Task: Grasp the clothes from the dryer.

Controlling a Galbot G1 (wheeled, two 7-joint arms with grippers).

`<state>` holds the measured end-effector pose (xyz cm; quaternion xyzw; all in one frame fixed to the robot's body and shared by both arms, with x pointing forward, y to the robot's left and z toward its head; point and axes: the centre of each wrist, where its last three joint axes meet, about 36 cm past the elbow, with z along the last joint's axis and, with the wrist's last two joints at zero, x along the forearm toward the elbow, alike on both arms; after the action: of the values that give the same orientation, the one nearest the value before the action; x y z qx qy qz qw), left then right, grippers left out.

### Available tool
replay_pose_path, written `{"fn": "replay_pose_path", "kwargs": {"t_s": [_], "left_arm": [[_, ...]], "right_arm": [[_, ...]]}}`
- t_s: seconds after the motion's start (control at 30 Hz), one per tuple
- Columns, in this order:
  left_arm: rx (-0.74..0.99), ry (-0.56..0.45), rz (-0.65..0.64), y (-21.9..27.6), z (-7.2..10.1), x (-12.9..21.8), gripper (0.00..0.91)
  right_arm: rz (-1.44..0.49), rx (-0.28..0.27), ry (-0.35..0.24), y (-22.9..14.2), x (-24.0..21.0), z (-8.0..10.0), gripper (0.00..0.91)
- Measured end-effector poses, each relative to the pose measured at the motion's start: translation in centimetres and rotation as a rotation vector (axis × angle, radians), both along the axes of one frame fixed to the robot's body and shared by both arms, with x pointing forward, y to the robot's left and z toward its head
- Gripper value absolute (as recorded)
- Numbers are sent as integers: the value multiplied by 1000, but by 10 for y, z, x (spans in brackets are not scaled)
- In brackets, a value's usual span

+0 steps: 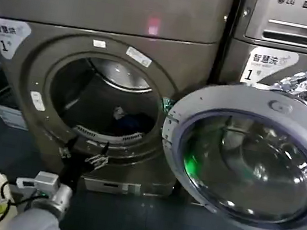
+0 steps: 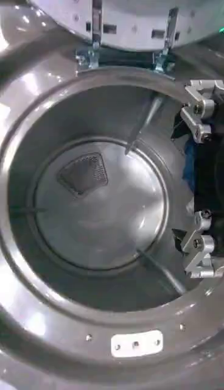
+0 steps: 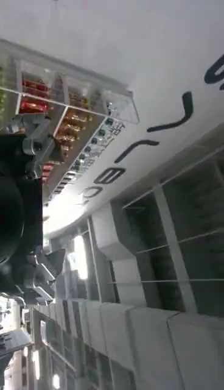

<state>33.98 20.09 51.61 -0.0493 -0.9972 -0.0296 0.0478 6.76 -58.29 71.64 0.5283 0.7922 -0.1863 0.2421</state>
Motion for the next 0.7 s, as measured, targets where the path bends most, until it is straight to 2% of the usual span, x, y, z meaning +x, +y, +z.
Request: {"fn": "replay_pose_path", "kwargs": {"t_s": [0.17, 0.3, 0.57, 0.7], "left_arm": [[4, -27, -13, -2, -2, 11, 907], [-6, -46, -12, -6, -7, 34, 907], [20, -70, 22, -14, -27, 121, 907], [78, -45, 13, -14, -38, 171, 907]], "right_arm": [[-10, 13, 18, 3, 3, 3, 907], [-30, 14, 23, 4, 2, 6, 907], [-39, 26, 27, 5, 2, 3, 907], [-32, 30, 29, 5, 4, 3, 907]]}}
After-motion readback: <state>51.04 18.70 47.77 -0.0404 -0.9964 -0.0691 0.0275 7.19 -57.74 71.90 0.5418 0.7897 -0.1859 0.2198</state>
